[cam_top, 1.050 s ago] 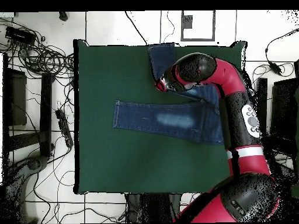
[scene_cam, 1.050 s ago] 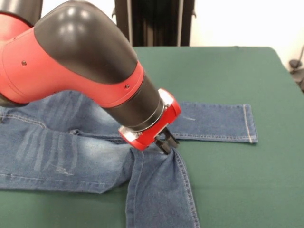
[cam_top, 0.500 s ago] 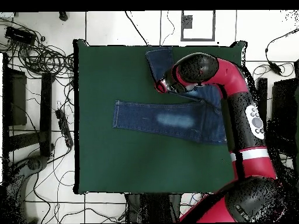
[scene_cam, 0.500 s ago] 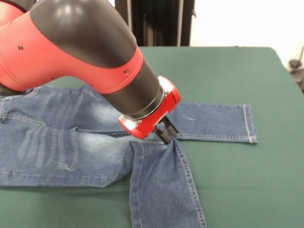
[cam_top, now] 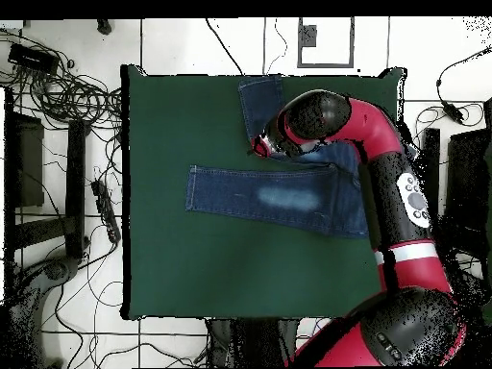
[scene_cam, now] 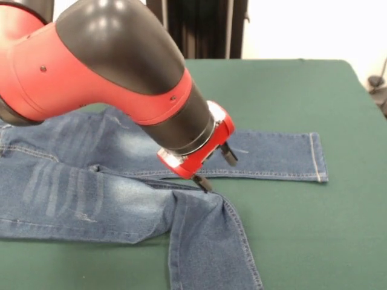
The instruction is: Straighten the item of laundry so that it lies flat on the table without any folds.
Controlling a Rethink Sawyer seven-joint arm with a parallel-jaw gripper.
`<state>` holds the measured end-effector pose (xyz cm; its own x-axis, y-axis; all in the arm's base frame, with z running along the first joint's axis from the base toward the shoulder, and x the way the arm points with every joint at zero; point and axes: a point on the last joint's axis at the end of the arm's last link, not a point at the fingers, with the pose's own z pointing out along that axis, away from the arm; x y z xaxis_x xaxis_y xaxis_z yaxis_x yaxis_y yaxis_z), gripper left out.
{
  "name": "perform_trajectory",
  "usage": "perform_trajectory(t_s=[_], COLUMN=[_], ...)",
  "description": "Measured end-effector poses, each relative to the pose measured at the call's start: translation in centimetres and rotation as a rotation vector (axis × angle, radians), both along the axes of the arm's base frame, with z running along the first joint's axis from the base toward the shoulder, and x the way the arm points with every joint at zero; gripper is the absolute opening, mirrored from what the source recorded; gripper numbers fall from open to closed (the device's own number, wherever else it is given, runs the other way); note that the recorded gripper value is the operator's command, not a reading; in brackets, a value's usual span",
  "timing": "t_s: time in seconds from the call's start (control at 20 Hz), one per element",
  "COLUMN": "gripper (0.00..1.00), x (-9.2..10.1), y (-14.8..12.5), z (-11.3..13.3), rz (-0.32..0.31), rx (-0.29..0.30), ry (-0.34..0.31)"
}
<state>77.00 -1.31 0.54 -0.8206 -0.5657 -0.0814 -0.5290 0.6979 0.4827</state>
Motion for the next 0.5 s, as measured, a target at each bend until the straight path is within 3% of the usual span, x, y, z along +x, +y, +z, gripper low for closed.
perform_trajectory(t_s=[0.5], gripper=[1.0], x=[-0.4], y=[2.4], z=[0.4], rz=[0.061], rx=[-0.027], ry=[0.054])
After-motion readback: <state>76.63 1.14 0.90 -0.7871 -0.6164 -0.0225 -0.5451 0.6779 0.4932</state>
